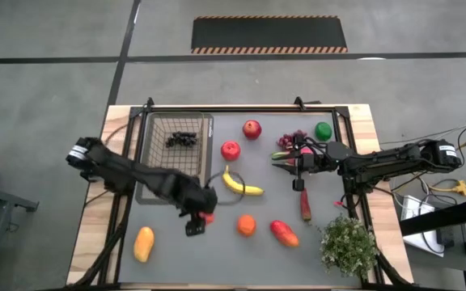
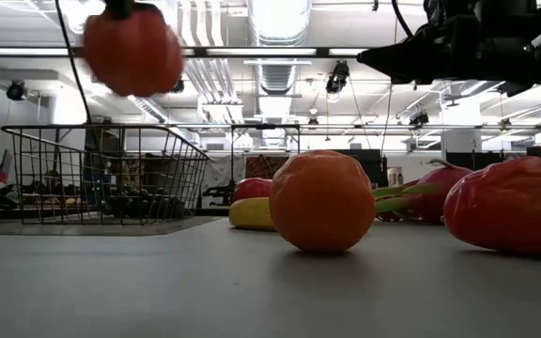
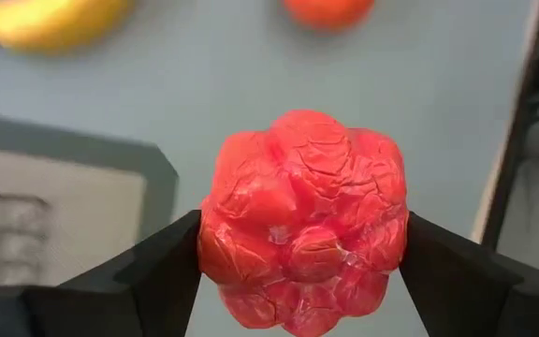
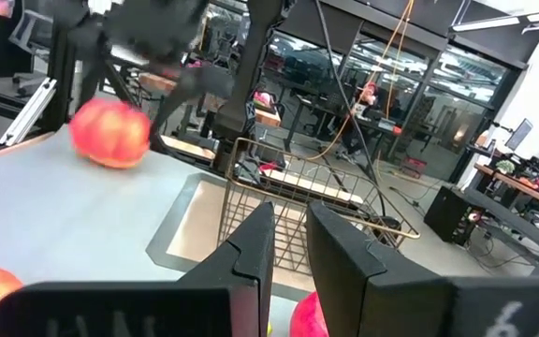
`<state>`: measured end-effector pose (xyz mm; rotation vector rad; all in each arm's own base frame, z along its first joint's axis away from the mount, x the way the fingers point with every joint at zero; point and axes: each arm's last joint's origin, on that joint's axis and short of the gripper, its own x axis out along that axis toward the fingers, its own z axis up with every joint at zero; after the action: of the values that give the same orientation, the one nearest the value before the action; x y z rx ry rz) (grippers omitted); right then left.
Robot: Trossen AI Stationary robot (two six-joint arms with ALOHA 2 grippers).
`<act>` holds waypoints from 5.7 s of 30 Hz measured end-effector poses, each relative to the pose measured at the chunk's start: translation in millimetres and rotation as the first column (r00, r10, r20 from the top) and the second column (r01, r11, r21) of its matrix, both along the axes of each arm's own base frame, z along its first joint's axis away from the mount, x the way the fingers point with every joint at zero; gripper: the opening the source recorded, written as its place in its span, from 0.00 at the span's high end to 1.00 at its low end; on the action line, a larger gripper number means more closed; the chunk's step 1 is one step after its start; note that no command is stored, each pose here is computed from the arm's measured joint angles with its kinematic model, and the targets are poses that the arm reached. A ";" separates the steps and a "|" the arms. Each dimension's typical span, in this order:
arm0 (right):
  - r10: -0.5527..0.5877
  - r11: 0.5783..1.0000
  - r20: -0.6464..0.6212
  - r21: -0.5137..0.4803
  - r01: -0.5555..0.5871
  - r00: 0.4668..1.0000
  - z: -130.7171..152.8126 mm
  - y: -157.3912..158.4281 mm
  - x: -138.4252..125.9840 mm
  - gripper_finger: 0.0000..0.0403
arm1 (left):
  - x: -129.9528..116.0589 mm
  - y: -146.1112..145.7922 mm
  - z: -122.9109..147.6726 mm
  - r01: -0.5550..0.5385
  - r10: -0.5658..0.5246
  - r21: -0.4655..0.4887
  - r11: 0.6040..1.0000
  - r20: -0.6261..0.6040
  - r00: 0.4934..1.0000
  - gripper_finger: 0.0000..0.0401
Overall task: Build produce basket
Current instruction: Put the orange pumpkin into the gold wire basket, then put the yellow mango into the gold wire basket
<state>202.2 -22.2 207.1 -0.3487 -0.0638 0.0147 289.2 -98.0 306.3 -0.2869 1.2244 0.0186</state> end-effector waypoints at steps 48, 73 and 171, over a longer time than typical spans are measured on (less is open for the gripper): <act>-0.002 1.000 -0.018 -0.008 0.002 1.000 -1.7 0.0 0.1 0.86 | -50.4 221.4 -107.4 -0.175 0.256 0.295 0.939 -0.263 0.930 0.28; -0.001 1.000 -0.018 -0.006 0.001 1.000 -1.7 0.0 0.1 0.86 | -47.7 222.7 -109.2 -0.157 0.239 0.295 0.942 -0.268 0.933 0.12; -0.001 1.000 -0.019 0.003 0.001 1.000 -1.7 0.0 0.1 0.86 | -61.9 125.4 45.8 -0.347 0.344 0.009 0.938 0.125 0.931 0.03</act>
<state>202.3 -22.2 205.4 -0.3459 -0.0452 0.0171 227.4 27.4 352.1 -0.4675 1.0393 0.3216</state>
